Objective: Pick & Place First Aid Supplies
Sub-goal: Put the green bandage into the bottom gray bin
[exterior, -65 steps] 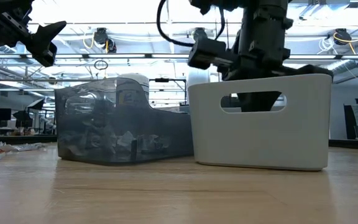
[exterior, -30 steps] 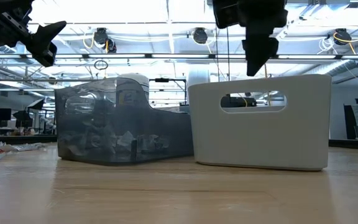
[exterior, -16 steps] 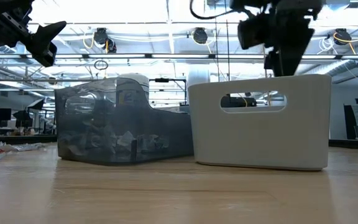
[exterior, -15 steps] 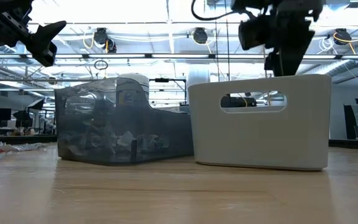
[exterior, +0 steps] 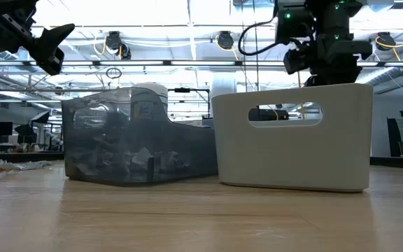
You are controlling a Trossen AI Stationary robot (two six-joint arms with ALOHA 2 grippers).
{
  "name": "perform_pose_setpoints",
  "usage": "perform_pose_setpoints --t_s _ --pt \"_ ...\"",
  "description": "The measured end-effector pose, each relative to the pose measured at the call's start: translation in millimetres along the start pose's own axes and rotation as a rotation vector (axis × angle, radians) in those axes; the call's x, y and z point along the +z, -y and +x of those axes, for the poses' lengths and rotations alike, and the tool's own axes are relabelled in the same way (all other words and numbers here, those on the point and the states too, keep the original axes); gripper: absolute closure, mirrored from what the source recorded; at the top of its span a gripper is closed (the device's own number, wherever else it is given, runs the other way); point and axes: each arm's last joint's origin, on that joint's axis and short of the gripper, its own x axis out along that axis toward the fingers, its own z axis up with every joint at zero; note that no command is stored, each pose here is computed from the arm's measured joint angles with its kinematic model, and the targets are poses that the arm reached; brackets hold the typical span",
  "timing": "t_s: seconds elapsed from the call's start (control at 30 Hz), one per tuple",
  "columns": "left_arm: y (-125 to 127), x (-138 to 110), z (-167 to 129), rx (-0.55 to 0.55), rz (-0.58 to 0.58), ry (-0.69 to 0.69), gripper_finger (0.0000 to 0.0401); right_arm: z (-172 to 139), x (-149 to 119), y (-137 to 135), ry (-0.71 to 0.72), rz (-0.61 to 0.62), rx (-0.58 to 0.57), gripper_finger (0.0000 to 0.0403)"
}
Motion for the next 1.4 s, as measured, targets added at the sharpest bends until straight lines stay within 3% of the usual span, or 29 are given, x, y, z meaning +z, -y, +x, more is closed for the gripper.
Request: perform_pose_setpoints --t_s 0.27,0.67,0.93,1.07,1.27,1.4 --pt "0 0 0 0.0 0.0 -0.001 0.0134 29 -6 12 -0.061 0.02 0.0 0.0197" --pt "0 0 0 0.0 0.0 0.0 0.0134 75 -7 11 -0.032 -0.023 -0.003 0.0199" --pt "0 0 0 0.0 0.0 0.0 0.0135 92 -4 8 -0.019 -0.051 -0.081 0.0206" --pt "0 0 0 0.0 0.0 0.0 0.0134 93 -3 8 -0.009 -0.096 -0.081 0.0254" --pt "0 0 0 0.0 0.0 0.0 0.0135 93 -2 8 0.006 -0.134 -0.074 0.0383" --pt "0 0 0 0.0 0.0 0.0 0.0134 93 -2 8 0.006 -0.066 -0.073 0.0393"
